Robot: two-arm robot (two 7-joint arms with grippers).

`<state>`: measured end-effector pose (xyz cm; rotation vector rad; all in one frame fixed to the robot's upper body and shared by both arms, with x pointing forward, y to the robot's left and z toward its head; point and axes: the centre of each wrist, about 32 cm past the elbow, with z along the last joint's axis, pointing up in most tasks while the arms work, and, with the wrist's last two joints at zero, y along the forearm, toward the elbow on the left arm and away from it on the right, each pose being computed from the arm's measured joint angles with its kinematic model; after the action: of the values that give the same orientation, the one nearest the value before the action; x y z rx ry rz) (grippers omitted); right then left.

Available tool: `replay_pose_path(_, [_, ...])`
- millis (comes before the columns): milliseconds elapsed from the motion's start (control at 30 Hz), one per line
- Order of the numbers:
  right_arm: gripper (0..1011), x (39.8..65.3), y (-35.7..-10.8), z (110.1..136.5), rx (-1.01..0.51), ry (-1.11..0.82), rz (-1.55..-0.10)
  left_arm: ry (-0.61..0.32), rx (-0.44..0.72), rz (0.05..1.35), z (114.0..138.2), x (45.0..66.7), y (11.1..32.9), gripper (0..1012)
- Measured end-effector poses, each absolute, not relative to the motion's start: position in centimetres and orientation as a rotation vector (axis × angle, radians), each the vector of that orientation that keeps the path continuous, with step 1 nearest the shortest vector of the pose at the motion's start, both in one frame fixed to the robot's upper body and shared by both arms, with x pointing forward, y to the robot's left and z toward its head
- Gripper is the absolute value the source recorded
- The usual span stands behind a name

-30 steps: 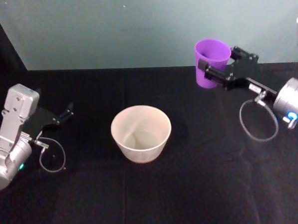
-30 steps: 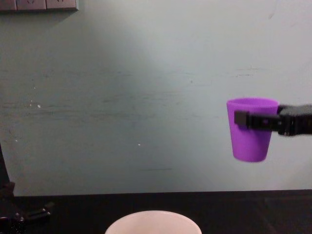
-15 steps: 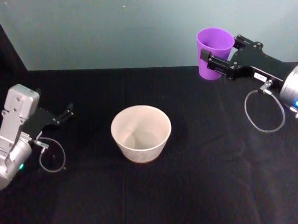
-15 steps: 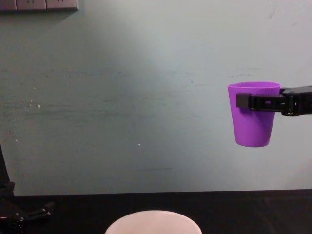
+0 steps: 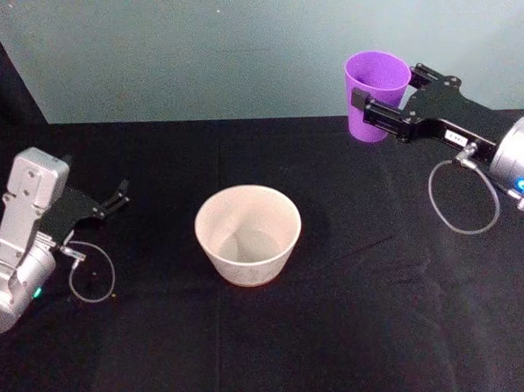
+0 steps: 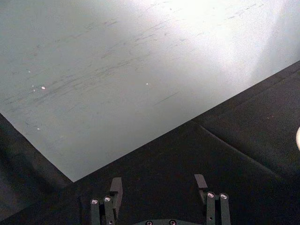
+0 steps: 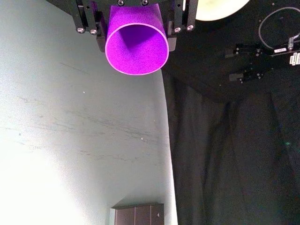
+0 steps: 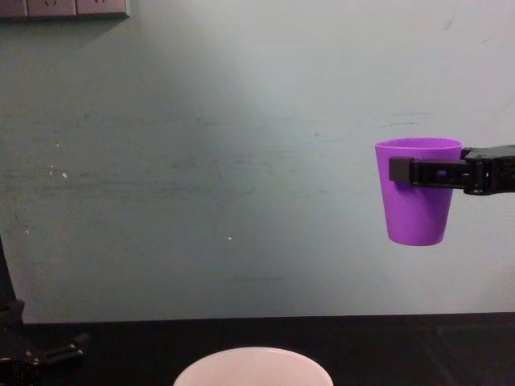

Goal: Pick up the cup and pour the mung beans from the cup into the bowl.

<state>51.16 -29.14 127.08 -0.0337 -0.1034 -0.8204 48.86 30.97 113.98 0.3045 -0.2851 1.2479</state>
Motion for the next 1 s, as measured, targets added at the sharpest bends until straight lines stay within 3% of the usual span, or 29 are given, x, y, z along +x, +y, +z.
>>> replay_pose_path(1000, [736,51.16,-29.12,126.96,-0.033,-0.104,-0.819,-0.285,0.305,1.248,113.98,48.86,30.97,1000])
